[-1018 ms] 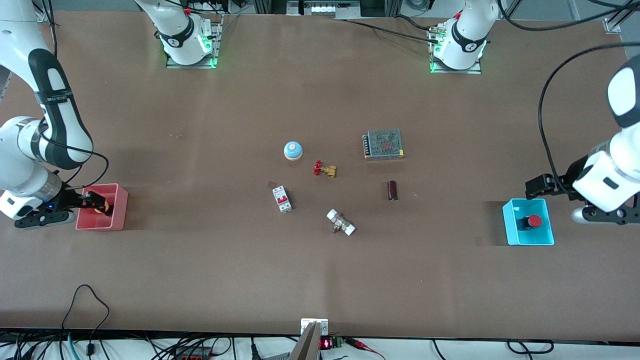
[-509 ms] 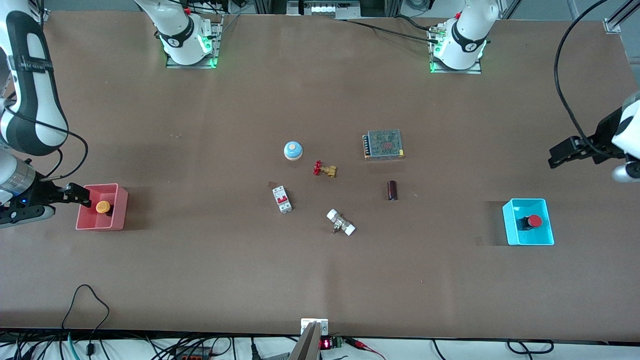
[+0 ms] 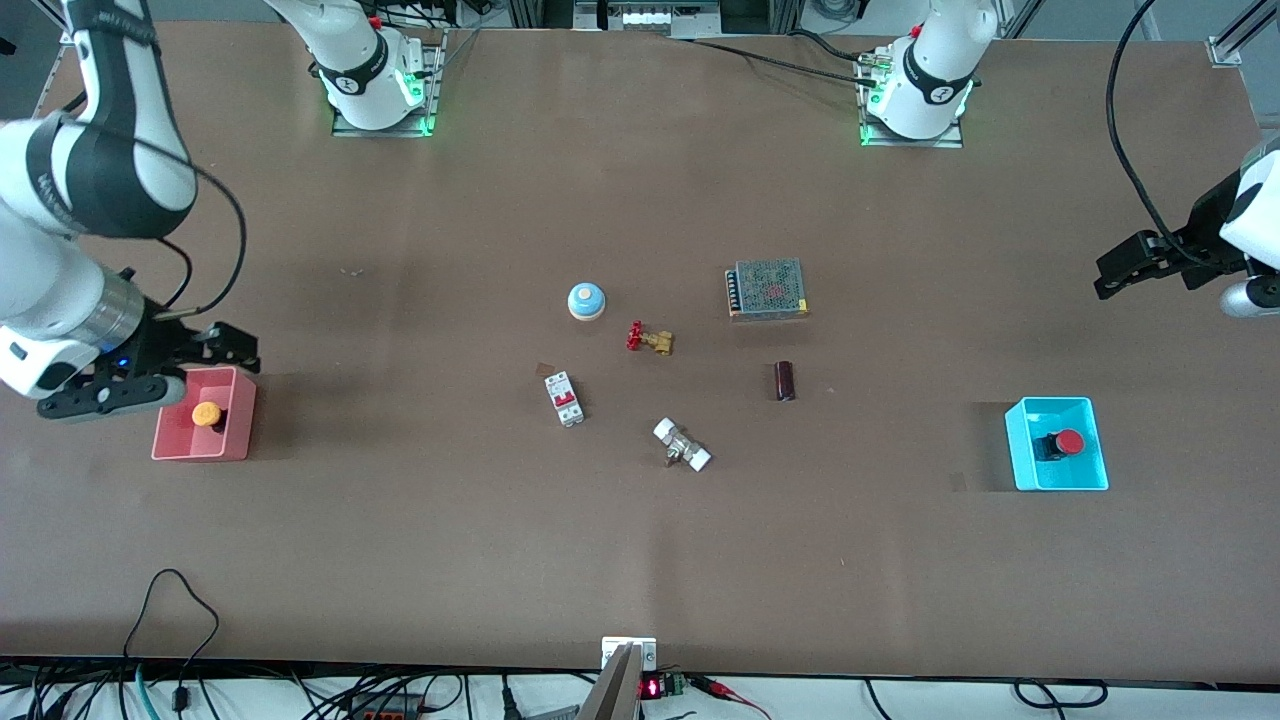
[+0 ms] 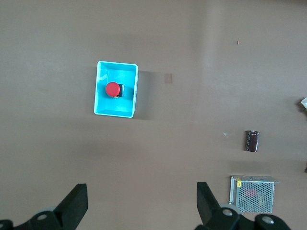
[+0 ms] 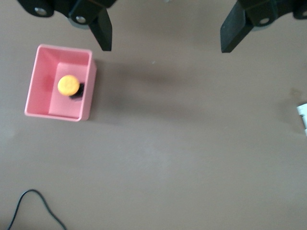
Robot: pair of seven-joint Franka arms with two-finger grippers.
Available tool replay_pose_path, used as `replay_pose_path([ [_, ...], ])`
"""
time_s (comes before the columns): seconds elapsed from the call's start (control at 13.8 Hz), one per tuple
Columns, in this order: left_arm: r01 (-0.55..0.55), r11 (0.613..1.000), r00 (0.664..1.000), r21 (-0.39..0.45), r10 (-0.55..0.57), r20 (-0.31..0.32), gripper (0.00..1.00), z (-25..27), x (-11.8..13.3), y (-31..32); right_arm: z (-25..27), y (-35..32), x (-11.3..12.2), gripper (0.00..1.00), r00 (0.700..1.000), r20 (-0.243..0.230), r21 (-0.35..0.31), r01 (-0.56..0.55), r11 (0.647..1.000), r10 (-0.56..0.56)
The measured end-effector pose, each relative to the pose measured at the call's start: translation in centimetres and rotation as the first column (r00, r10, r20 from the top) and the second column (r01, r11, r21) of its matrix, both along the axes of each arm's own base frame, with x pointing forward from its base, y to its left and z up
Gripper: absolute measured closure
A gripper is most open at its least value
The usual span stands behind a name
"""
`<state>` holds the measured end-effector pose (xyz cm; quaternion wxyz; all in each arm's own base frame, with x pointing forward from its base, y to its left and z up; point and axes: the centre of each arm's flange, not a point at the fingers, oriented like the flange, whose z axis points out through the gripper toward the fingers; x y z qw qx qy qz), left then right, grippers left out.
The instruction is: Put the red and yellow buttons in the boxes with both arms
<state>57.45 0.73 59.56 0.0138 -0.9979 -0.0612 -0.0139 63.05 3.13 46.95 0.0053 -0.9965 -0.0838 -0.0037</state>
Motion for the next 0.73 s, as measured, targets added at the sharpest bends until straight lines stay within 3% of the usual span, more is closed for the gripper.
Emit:
replay_pose_path([
  [0.15,-0.001,1.0,1.0,0.001,0.001,0.007,0.0,0.4,-0.2,0.0,3.1,1.9,-1.1,0.0,0.999,-0.042,-0.025,0.01,1.0,-0.011],
  [0.36,0.0,1.0,1.0,0.001,0.0,0.012,0.0,0.7,-0.4,0.0,6.4,2.6,-1.6,0.0,0.997,-0.067,-0.03,0.032,0.999,-0.034],
  [0.73,0.076,0.997,0.997,0.003,-0.076,0.021,0.0,1.5,-0.5,0.2,7.4,2.3,-2.4,0.0,0.99,-0.126,-0.02,0.069,0.997,-0.071],
])
